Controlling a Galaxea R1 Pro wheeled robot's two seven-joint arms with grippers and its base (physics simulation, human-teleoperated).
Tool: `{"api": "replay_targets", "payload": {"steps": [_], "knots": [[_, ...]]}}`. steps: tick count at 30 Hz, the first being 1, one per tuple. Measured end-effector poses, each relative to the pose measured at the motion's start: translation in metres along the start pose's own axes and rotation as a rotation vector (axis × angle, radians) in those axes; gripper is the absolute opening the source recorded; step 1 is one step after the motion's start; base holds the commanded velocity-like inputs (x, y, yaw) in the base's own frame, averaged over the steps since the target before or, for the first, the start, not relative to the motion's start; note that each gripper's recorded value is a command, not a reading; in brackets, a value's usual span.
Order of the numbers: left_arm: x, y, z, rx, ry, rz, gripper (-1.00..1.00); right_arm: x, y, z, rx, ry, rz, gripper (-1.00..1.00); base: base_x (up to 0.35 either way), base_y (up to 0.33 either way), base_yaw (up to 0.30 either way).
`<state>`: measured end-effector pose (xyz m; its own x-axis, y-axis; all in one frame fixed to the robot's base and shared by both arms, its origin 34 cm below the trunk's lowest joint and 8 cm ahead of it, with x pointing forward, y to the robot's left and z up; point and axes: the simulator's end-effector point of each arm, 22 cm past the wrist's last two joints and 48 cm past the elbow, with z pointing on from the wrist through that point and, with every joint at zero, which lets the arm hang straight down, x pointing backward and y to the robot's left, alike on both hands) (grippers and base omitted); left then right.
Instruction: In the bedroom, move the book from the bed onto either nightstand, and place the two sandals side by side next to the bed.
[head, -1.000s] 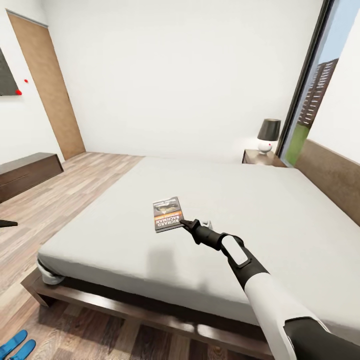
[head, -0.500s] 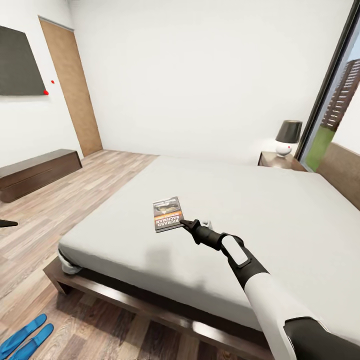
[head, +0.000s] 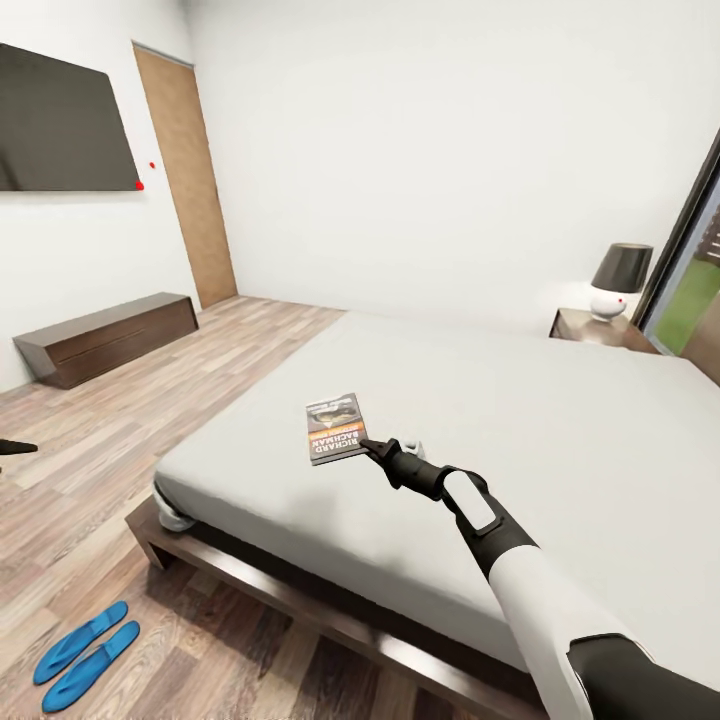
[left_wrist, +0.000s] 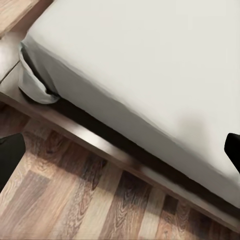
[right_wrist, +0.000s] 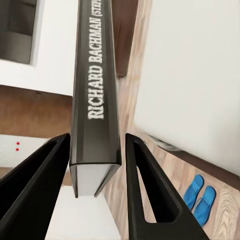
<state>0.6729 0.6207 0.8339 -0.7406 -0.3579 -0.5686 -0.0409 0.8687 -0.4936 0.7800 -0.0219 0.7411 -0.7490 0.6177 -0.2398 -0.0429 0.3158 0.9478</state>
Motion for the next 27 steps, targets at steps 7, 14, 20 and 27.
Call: {"api": "replay_targets", "payload": {"steps": [7, 14, 20, 27], "knots": [[0.000, -0.003, 0.003, 0.005, 0.004, 0.003, 1.00, 0.000, 0.002, 0.000, -0.011, 0.000, 0.000, -1.00, 0.000, 0.000, 0.195], [0.000, -0.004, 0.005, 0.007, 0.006, 0.004, 1.00, 0.000, 0.004, 0.000, -0.017, 0.000, 0.000, -1.00, 0.000, 0.000, 0.193], [0.000, -0.004, 0.006, 0.004, 0.006, 0.005, 1.00, 0.000, 0.004, 0.000, -0.019, 0.000, -0.001, -1.00, 0.000, 0.000, 0.193], [0.000, 0.010, 0.009, -0.067, 0.011, 0.005, 1.00, 0.000, 0.004, 0.000, -0.019, 0.001, -0.001, -1.00, 0.000, 0.000, 0.192]]}}
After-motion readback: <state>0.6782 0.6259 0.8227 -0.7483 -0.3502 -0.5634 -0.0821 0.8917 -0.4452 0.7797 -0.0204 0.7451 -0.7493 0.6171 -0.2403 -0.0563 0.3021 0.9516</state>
